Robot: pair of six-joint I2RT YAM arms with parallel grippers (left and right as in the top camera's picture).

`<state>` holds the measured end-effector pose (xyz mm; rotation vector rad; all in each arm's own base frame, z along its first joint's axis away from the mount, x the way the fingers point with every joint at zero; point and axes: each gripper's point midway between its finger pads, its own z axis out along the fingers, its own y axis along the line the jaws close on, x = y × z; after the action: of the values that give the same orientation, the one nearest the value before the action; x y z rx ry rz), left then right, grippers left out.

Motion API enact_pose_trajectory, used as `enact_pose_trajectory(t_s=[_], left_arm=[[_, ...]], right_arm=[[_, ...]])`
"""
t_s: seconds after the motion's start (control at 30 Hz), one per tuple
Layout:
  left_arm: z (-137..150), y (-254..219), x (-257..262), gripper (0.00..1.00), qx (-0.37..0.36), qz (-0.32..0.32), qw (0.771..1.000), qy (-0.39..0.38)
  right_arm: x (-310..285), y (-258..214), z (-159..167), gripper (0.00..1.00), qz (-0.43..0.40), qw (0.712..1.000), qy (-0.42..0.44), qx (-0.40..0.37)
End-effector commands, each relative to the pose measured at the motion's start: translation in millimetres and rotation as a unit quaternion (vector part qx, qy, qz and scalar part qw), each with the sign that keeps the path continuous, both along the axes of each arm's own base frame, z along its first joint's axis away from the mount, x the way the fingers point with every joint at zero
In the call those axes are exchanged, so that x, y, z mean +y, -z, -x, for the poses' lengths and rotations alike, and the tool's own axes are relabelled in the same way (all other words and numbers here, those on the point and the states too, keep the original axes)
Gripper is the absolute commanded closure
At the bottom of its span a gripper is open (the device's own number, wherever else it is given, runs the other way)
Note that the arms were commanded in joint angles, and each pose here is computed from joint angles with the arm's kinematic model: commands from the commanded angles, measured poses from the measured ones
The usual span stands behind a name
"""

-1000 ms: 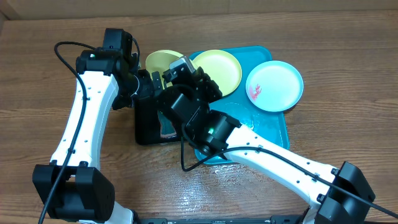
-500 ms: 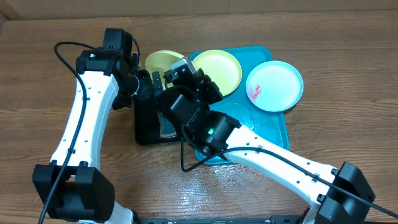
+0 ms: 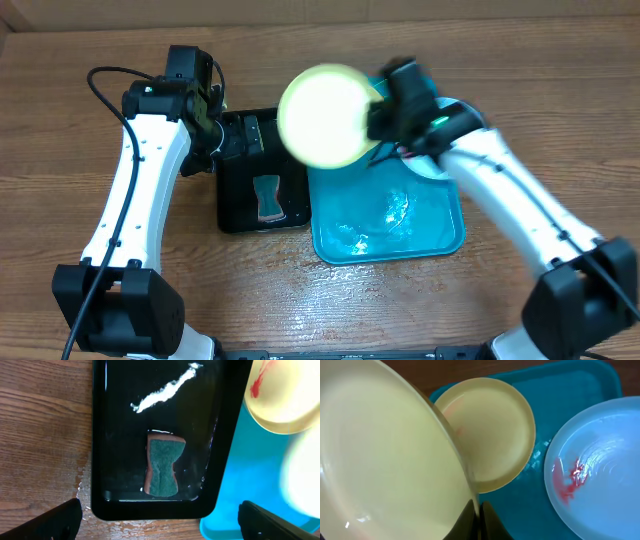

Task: Clean dirty plates on tray and stack at the side
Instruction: 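Carry the yellow plate right and set it on the table beside the tray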

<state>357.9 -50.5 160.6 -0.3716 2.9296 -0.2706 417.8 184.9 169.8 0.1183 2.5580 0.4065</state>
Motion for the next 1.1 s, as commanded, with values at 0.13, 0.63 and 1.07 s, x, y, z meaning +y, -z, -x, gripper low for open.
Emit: enact_pose_trajectory(t_s=[0.13,0.63,1.07], left_arm=[[-2,-4,-3,0.00,-0.008,0.001,1.000,0.010],[-2,-4,-3,0.00,-0.008,0.001,1.000,0.010],[-2,-4,-3,0.00,-0.008,0.001,1.000,0.010]], right_arm=[[-133,-41,-2,0.96,-0.127,0.980,0.146,0.047],[-374,72,124,0.96,-0.052,0.825,0.524,0.205],[-317,140,143,0.92,-0.039,0.841,0.468,0.271]])
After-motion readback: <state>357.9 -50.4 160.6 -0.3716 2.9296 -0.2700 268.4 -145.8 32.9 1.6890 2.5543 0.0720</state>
